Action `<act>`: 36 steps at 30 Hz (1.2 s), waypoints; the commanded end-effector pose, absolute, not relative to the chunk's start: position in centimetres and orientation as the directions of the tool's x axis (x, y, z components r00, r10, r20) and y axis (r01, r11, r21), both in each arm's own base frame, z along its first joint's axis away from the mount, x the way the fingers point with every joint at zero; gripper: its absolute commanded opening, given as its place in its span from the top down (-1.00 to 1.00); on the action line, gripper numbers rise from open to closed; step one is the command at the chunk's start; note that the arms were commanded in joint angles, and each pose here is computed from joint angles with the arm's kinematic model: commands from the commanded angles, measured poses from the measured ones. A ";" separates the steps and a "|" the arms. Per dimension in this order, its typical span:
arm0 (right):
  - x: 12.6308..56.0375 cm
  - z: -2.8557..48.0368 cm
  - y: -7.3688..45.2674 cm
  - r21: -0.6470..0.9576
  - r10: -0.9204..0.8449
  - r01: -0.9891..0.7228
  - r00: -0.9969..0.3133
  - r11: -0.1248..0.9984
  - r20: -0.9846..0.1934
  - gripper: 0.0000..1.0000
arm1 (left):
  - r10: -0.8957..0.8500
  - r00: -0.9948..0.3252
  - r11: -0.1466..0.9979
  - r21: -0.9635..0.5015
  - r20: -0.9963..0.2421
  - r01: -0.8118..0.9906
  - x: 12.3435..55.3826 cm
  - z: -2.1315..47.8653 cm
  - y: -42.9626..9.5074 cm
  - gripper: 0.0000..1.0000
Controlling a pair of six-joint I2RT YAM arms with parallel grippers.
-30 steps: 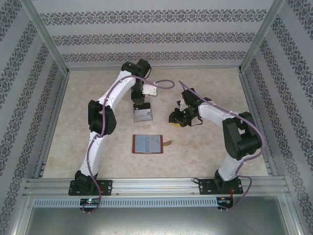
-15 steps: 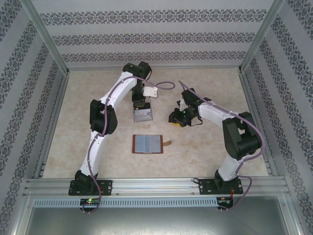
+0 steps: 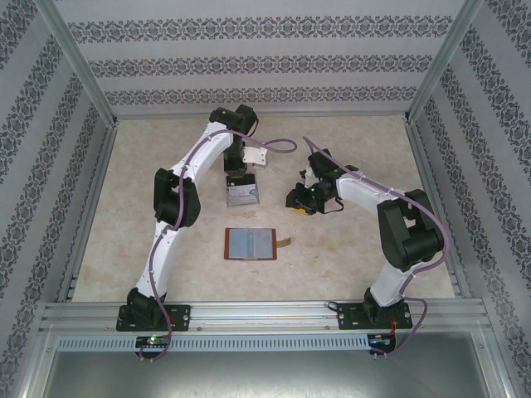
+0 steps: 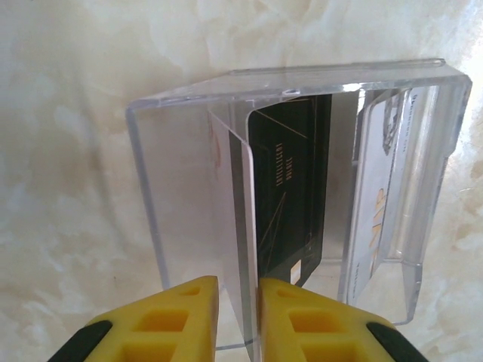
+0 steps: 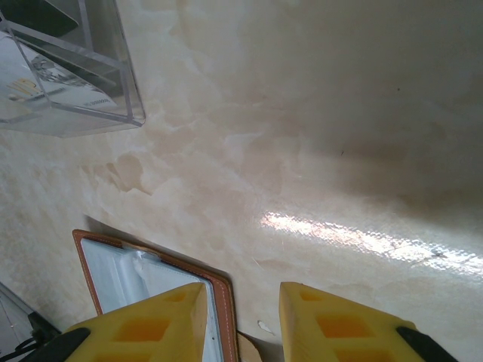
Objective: Take the credit cards out of the card holder
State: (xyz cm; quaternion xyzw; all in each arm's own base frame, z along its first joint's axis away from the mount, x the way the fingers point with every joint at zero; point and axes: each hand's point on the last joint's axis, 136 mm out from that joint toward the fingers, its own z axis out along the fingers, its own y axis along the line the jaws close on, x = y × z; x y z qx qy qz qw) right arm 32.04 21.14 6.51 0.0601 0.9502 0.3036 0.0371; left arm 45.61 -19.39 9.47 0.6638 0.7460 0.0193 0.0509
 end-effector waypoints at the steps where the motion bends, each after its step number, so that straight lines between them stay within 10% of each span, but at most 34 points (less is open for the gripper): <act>1: 31.6 6.5 21.5 0.585 0.136 0.096 -0.990 0.805 -0.025 0.36 | 0.991 -0.124 0.133 0.179 -0.059 0.975 47.2 11.4 -18.7 0.64; 36: 31.5 6.5 21.5 0.583 0.133 0.094 -0.991 0.807 -0.025 0.36 | 0.983 -0.170 0.182 0.301 -0.066 0.936 49.5 12.8 -18.4 0.80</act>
